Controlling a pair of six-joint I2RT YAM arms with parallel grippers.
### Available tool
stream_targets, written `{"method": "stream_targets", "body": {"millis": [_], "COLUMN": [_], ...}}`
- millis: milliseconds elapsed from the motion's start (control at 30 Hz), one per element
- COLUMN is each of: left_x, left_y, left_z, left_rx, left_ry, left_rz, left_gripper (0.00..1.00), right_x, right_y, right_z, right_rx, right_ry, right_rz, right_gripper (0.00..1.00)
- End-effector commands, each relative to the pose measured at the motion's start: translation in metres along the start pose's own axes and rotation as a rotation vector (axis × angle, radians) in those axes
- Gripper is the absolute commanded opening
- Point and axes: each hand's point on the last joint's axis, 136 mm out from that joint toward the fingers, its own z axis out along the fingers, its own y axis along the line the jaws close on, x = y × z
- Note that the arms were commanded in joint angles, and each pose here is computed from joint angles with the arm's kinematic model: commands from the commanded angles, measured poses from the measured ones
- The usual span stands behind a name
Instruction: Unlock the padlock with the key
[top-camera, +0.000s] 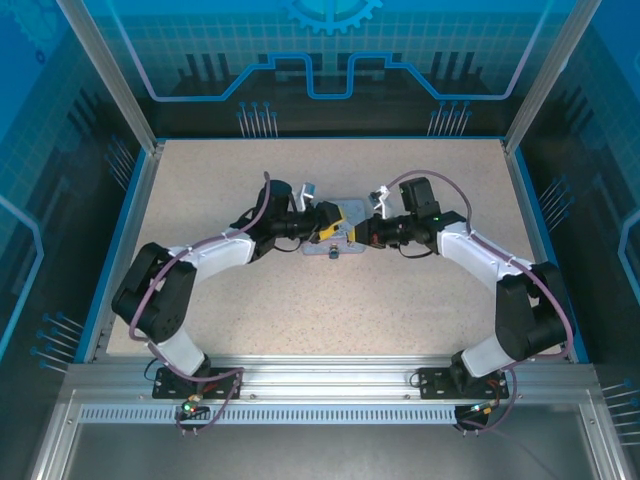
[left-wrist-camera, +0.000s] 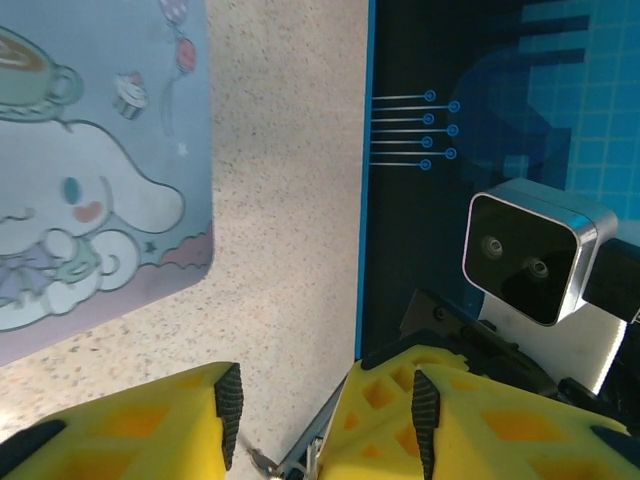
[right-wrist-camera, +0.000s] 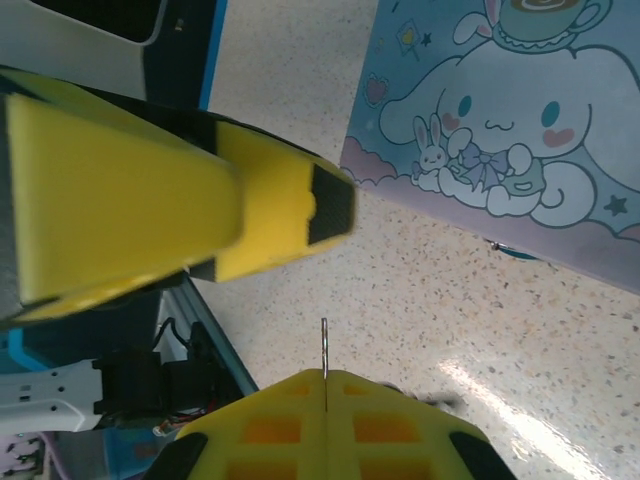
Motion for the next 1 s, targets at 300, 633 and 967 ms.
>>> {"method": "stream_targets", "body": {"millis": [300, 633, 967], "left_x": [0.013, 0.017, 0.021], "left_y": [-0.029, -0.027, -0.019], "left_z": [0.020, 0.025, 0.025], "left_rx": [0.098, 0.118, 0.117], "left_ry": [0.046, 0.050, 0.050], "left_rz": [0.022, 0.004, -0.013], "left_gripper": [0.37, 0.29, 0.21], "right_x": [-0.006, -0.008, -0.010], "right_y": [0.007, 0.003, -0.001], "right_z": [-0.018, -0.021, -0.023], "right_rx": [-0.074, -0.078, -0.069], "right_ry": [-0.048, -0.065, -0.078], "right_rz": [0.010, 0.027, 0.040], "right_gripper": [0.00, 0.00, 0.00]}}
